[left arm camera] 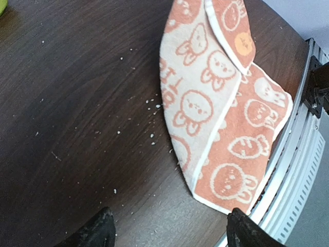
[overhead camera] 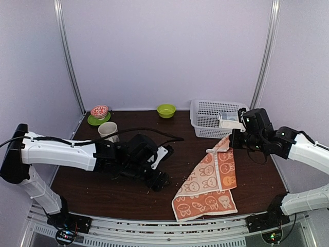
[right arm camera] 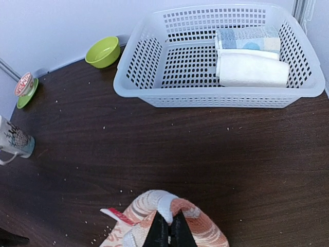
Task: Roll the towels
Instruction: Put down the towel at the center of the board.
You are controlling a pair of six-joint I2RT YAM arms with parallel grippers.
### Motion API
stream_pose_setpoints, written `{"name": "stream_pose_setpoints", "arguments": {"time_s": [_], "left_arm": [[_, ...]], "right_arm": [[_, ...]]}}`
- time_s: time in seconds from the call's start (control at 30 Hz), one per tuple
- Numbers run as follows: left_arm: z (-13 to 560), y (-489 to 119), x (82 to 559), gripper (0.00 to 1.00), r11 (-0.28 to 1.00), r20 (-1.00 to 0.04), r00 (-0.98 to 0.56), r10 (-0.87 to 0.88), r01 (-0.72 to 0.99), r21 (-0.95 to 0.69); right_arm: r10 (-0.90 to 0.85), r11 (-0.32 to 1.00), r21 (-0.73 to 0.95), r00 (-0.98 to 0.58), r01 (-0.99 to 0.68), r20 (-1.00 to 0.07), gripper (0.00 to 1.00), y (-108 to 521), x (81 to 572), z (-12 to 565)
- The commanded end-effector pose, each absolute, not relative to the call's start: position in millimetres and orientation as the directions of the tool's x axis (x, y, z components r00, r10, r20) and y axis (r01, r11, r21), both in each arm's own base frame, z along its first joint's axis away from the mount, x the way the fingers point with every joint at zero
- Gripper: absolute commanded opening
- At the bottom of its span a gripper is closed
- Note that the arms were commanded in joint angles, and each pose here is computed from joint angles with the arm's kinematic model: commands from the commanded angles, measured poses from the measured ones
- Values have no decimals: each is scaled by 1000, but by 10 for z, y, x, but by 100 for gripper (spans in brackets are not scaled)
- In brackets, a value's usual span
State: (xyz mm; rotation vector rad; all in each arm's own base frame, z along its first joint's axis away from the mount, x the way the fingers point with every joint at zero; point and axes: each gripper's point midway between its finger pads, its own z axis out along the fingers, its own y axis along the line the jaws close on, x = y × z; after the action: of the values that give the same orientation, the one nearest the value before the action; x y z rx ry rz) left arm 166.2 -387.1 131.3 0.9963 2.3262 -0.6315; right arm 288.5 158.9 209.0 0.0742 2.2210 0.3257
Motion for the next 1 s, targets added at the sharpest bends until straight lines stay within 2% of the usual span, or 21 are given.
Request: {"name": "stream_pose_setpoints", "arguments": {"time_s": [0.0,0.17,0.37,0.53,0.63,0.77,0.83,0.97], "left_arm": [[1324,-4166,1759,76,559,-656,-529,538,807,-193],[946,-4242,1787,73,592,-536,-568,624,792,-150],[822,-4286,1403,73,497,-466,-547,696,835,-237],[718,-4258,1510,73,528,-452,-533,716,836,-150],[853,-4289,1629,74,549,-495,-524,693,829,-108],[1017,-4295,1749,74,577,-548,-516,659,814,-72],[1065,-4280,1798,74,594,-565,-517,643,802,-58],[1079,-4251,1881,74,627,-576,-534,619,778,-48]], "right_arm": [[344,920,390,-537,29,-770,0,1635,3187,2345],[374,921,367,-547,128,-749,0,1523,3268,2125],[346,935,325,-566,142,-748,2,1437,3290,2015],[282,951,297,-620,83,-732,38,1503,3211,1992],[240,962,265,-658,63,-714,50,1458,3080,1947],[204,975,208,-707,82,-677,51,1292,2850,1734],[195,978,184,-730,97,-655,49,1200,2723,1555],[115,982,191,-813,4,-572,41,1339,2530,1109]]}}
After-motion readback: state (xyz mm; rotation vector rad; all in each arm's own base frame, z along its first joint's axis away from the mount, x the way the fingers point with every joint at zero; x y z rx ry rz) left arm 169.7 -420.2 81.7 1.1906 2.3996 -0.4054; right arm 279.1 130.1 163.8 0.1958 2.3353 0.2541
